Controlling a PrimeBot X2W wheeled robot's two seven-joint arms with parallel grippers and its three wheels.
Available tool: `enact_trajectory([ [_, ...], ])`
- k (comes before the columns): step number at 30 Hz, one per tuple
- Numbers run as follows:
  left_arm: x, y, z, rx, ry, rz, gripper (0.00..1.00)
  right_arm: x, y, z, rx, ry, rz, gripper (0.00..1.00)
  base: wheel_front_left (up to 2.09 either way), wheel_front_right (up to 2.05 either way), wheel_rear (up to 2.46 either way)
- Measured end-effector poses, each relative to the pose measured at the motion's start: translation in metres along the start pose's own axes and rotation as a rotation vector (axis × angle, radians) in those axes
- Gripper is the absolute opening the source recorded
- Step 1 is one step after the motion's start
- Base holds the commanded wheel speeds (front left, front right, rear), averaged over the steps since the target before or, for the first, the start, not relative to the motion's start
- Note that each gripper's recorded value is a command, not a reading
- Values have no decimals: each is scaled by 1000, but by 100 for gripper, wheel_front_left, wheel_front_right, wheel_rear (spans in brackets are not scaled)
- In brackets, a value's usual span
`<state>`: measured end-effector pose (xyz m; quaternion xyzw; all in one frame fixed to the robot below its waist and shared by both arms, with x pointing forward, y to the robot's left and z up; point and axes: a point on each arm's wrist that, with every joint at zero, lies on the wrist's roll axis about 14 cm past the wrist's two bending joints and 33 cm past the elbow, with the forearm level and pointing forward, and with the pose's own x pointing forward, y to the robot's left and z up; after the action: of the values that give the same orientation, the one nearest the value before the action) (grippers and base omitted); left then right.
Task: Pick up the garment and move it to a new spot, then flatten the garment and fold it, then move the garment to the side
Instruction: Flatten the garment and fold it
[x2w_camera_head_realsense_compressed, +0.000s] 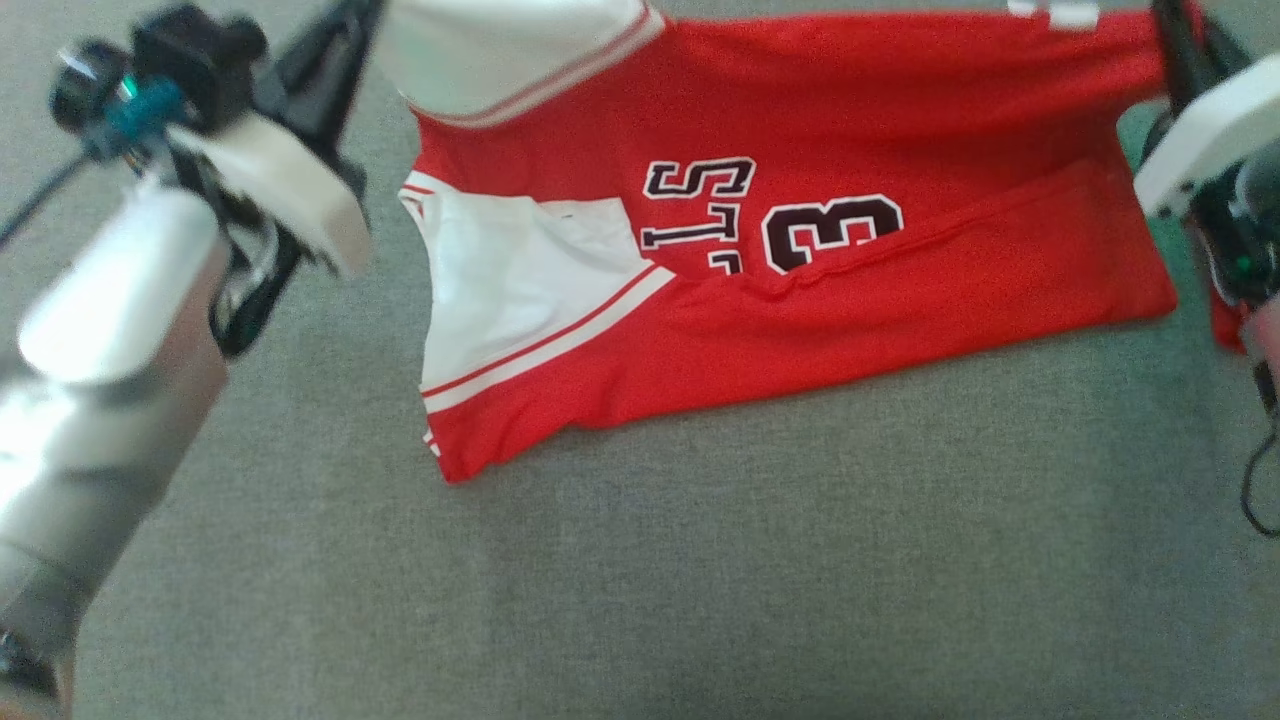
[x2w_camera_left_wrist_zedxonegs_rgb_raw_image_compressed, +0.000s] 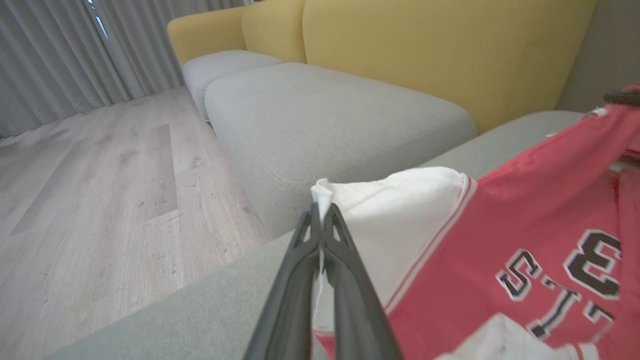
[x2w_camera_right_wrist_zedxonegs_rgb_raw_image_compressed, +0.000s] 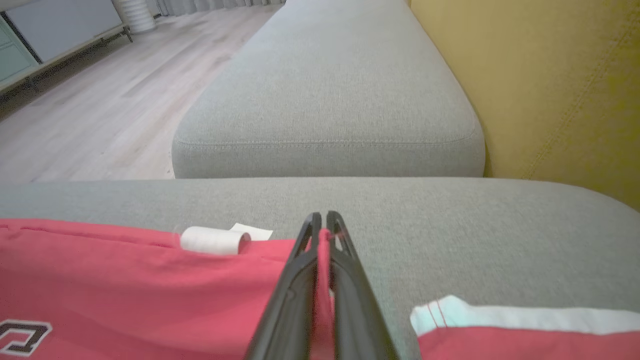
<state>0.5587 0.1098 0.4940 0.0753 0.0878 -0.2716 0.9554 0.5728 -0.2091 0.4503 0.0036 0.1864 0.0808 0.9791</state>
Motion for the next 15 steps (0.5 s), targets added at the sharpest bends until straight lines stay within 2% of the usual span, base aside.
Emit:
enact_trajectory([
  [8,-47,-28,-29,10,146,-91,0,-31,-8,-30,-45,143,15,0,0,0,0],
  [15,-87,-62,-51,-43,284,-204,0,-57,-13,-63,-52,283,30,0,0,0,0],
])
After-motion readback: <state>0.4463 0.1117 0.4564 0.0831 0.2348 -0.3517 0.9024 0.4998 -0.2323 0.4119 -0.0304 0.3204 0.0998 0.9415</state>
